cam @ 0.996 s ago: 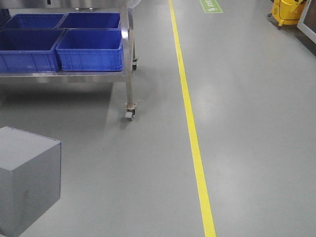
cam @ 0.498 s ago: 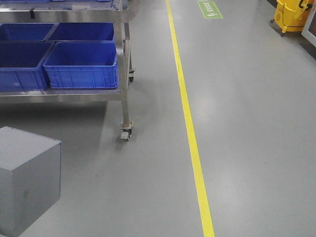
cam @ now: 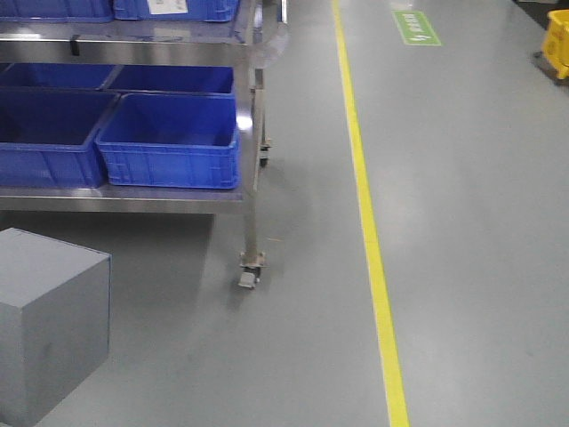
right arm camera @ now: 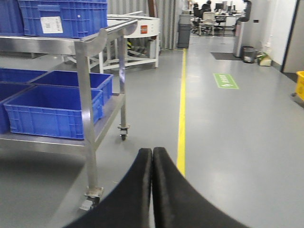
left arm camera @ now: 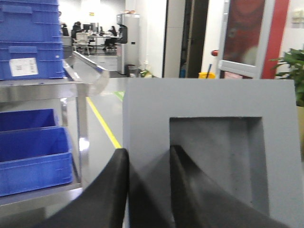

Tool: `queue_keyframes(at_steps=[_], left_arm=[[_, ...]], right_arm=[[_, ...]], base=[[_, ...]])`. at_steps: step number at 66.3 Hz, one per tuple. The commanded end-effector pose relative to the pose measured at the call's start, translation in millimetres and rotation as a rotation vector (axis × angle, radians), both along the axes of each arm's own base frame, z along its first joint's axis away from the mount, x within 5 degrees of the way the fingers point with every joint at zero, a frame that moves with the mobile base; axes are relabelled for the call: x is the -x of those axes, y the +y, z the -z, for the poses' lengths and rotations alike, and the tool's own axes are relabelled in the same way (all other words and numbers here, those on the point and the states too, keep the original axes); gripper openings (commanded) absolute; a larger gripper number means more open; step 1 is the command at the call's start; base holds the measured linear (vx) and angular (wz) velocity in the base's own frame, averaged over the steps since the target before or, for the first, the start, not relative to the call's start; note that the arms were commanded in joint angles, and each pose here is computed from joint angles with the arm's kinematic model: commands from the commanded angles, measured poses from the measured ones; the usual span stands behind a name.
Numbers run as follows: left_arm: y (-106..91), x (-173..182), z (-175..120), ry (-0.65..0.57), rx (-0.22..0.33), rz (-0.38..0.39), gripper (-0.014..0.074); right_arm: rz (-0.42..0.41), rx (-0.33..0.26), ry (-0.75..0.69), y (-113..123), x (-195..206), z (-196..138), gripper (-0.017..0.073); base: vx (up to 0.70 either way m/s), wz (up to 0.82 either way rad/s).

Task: Sort gray base to blue bin
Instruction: 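Turn the base away from the table holding the block in the left gripper, then drive down the aisle between blue bin shelves carrying the block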

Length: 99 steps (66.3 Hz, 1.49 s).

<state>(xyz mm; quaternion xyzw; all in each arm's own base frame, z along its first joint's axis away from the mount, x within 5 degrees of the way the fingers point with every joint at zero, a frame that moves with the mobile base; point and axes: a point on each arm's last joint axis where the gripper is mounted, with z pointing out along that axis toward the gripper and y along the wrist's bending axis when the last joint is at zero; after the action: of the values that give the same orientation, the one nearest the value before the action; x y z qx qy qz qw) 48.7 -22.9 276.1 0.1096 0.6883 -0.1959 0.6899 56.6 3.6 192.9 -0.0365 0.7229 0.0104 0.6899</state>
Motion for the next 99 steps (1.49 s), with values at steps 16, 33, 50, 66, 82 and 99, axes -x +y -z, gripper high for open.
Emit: queue_keyframes(at_steps=[16,33,50,66,82,99], left_arm=[[0.9,2.1,-19.1,-0.113,0.07,0.004,-0.0006],[0.9,2.1,-19.1,-0.113,0.07,0.004,-0.0006],[0.9,2.1,-19.1,-0.113,0.07,0.004,-0.0006],[0.9,2.1,-19.1,-0.113,0.07,0.004,-0.0006],[0.9,2.1,-19.1,-0.113,0.07,0.004,-0.0006],[0.9,2.1,-19.1,-0.113,0.07,0.004,-0.0006]], right_arm=[[0.003,0.012,-0.076,-0.2,0.2,-3.0,-0.0009],[0.003,0.012,-0.076,-0.2,0.2,-3.0,-0.0009],[0.003,0.012,-0.076,-0.2,0.2,-3.0,-0.0009],[0.003,0.012,-0.076,-0.2,0.2,-3.0,-0.0009],[0.003,0.012,-0.076,-0.2,0.2,-3.0,-0.0009],[0.003,0.012,-0.076,-0.2,0.2,-3.0,-0.0009]], base=[[0.35,0.39],[0.32,0.52],[0.31,0.73],[0.28,0.87],[0.25,0.78],[0.23,0.74]])
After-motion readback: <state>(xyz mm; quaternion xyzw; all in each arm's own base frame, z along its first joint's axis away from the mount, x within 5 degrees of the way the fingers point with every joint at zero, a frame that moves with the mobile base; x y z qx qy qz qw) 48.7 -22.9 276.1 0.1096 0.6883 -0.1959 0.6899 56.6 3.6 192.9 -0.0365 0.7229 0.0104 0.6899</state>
